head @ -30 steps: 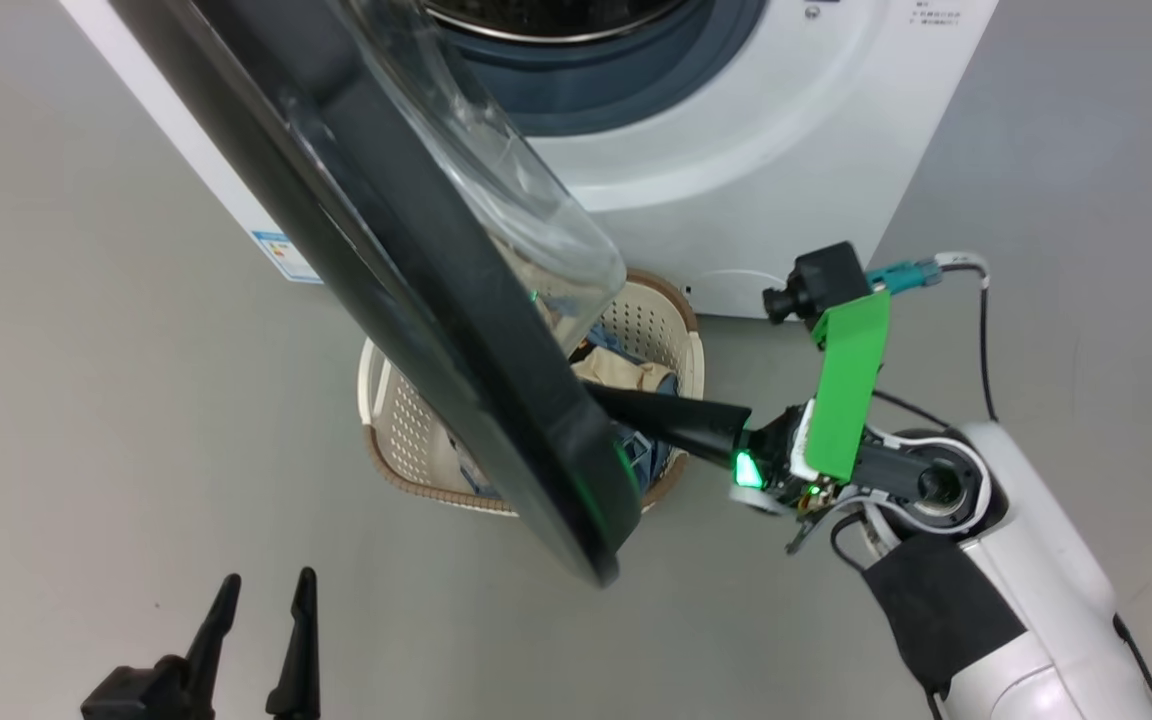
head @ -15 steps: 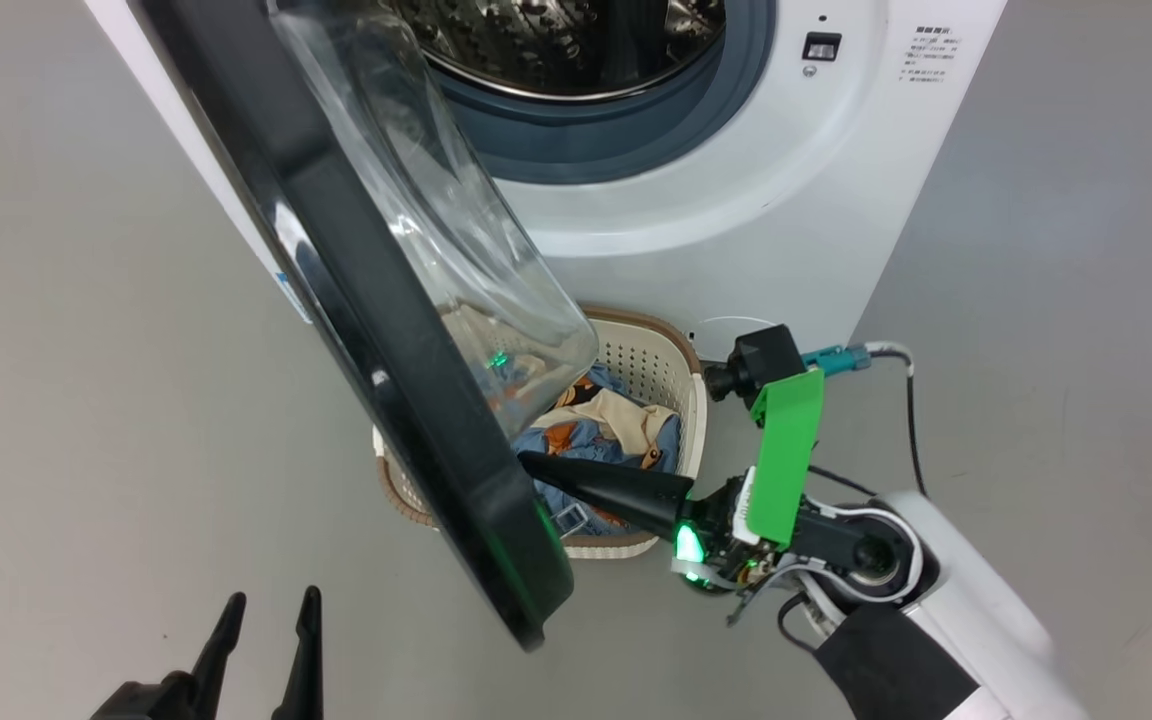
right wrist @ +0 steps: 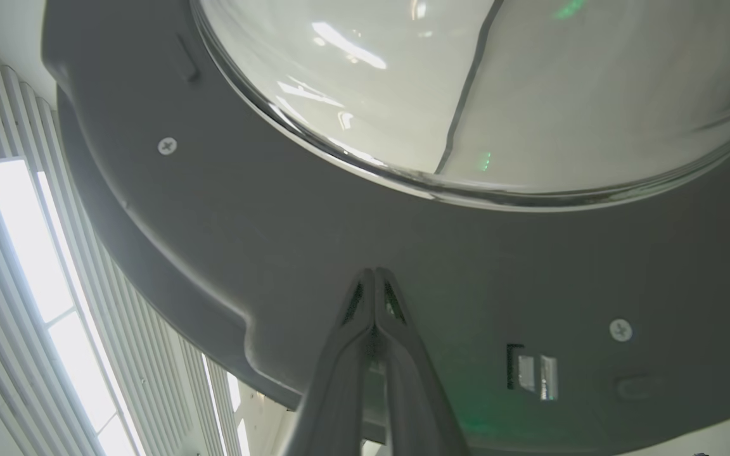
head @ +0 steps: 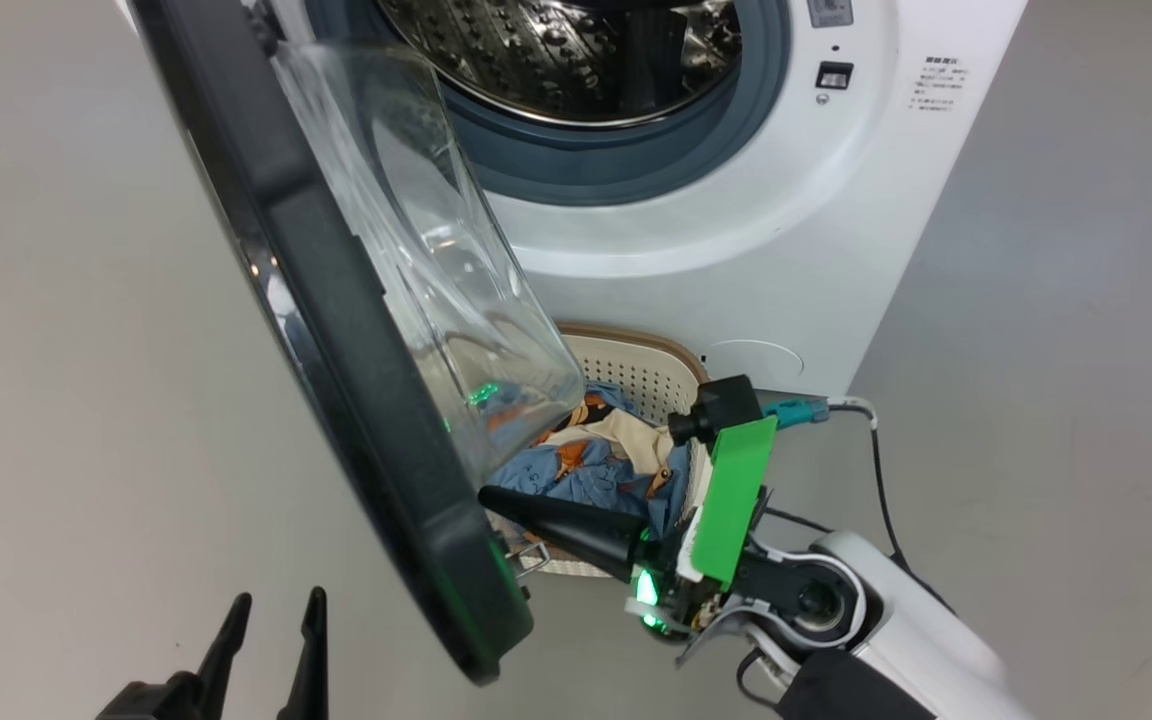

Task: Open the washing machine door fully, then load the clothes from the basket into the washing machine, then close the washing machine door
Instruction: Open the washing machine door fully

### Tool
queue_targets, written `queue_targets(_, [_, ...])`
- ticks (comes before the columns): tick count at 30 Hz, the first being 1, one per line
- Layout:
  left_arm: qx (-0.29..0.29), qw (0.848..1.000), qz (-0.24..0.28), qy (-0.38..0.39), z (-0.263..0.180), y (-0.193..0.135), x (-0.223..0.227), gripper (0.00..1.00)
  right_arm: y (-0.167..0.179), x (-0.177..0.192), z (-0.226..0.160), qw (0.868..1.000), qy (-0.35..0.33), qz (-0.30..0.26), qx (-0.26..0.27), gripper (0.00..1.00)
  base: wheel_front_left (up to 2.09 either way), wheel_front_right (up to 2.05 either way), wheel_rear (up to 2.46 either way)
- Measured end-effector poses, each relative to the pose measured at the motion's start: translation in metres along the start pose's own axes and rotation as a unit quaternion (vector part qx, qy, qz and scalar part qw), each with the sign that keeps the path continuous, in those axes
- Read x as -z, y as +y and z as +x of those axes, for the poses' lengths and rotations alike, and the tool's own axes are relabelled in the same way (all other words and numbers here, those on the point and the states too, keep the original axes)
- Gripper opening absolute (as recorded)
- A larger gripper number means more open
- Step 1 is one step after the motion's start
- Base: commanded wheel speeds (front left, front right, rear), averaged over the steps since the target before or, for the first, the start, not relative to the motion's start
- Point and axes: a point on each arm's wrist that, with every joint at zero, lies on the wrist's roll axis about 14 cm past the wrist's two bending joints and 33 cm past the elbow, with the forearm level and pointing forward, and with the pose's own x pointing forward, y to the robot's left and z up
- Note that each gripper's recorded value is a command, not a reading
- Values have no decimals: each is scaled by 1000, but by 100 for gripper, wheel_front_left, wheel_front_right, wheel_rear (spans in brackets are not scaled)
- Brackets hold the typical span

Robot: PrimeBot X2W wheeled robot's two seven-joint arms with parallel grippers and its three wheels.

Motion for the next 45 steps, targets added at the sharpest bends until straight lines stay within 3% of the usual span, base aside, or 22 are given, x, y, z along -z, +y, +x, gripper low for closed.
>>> queue_targets(11, [-2,1000,-4,-12,-6,2,-7,100,3,20,15,1000,6,11,-2,0,0,0,0])
queue_targets(19, [-3,1000,-4,-17,-4,4,-10,100,9,10,10,1000,-23,4,-7,0,0,0,0])
queue_targets(24, [-5,1000,-5,-24,0,5,-14,100,13,-5,0,997,-65,-35,1,0,0,0,0])
queue_targets(25, [-5,1000,-5,-25,1,6,-15,100,14,-9,-3,996,-77,-44,3,28,0,0,0])
queue_targets(27, [-5,1000,-5,-27,3,5,-16,100,14,-12,-9,994,-94,-59,6,58,0,0,0])
queue_targets(29, [-3,1000,-6,-30,4,5,-18,100,14,-15,-17,990,-117,-75,12,100,0,0,0])
queue_targets(31, [-3,999,-6,-33,6,5,-20,100,16,-19,-25,985,-141,-97,15,100,0,0,0])
queue_targets(35, [-4,999,-5,-33,6,6,-20,100,21,-36,-45,963,-199,-175,37,100,0,0,0])
queue_targets(40, [-5,999,-6,-37,7,7,-22,100,23,-58,-84,899,-287,-320,85,100,0,0,0])
queue_targets(45, [-5,999,-5,-36,6,9,-21,100,6,-68,-128,833,-330,-419,146,100,0,0,0])
